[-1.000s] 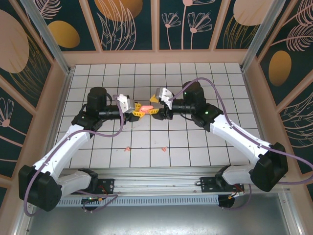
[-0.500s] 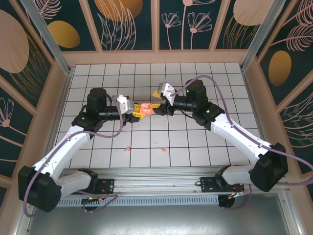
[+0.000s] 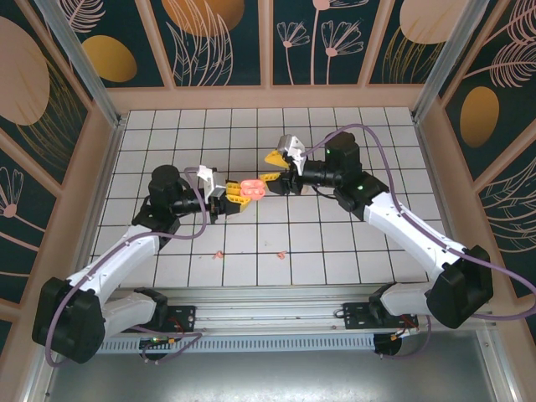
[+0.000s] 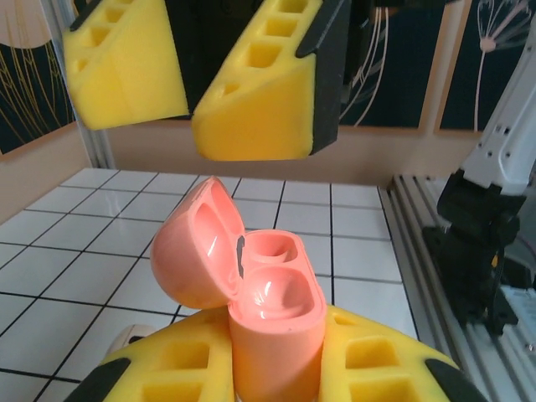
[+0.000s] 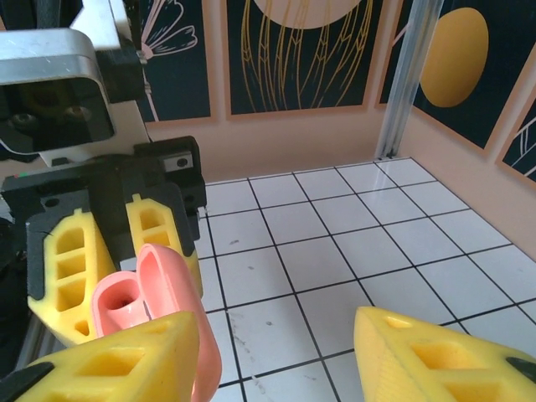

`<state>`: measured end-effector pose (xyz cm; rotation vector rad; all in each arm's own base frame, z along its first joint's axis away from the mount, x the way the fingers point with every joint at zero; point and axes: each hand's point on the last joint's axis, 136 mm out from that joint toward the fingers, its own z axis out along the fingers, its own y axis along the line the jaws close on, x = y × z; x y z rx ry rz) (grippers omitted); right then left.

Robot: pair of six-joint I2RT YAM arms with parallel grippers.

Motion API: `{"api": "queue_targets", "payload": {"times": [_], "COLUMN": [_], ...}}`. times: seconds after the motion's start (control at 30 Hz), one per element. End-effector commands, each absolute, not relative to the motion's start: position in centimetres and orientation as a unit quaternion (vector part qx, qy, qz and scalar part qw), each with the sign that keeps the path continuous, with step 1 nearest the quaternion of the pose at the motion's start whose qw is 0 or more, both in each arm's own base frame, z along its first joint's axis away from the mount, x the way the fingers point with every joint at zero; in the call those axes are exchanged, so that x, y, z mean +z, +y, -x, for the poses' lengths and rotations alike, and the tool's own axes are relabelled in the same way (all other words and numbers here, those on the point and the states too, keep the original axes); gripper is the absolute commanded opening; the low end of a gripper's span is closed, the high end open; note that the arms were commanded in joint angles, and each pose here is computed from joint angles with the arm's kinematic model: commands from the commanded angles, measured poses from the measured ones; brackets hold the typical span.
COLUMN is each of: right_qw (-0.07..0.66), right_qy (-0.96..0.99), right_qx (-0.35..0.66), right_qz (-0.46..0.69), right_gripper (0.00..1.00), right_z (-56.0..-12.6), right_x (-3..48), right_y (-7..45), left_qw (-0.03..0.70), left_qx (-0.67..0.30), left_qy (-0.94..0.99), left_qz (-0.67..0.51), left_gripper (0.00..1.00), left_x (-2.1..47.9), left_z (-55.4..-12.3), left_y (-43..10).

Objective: Insert the wireless bluetooth earbuds into the charging case

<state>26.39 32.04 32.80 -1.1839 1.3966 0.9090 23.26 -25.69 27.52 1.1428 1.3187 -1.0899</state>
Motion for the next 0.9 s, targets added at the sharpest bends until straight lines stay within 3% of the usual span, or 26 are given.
{"api": "queue_targets", "payload": {"times": [0.0,0.4,0.87], "right_qw": [0.537,0.503,0.290], "right_qy": [0.558,0.635,0.861], "right_qx": [0.399,0.386,0.327], "right_qz": [0.491,0.441,0.260], "right_gripper": [0.53,0.51,0.47], "right_z": [-25.6,-26.4,-22.9], "right_x": [34.7,33.8,19.9], "right_y": [31.7,30.2,24.8], "left_qw": [0.537,0.564,0.546], "left_qx": [-0.476,-0.476,-0.443], "left_qy": [0.519,0.584,0.668], "left_qz": [-0.463,-0.337,-0.243], "left_gripper": [0.19,0.18,0.17], "left_x": [29.7,27.4,22.2], "left_z": [-22.9,-25.6,-28.1], "left_y": [-25.8,-24.4,-22.8]}}
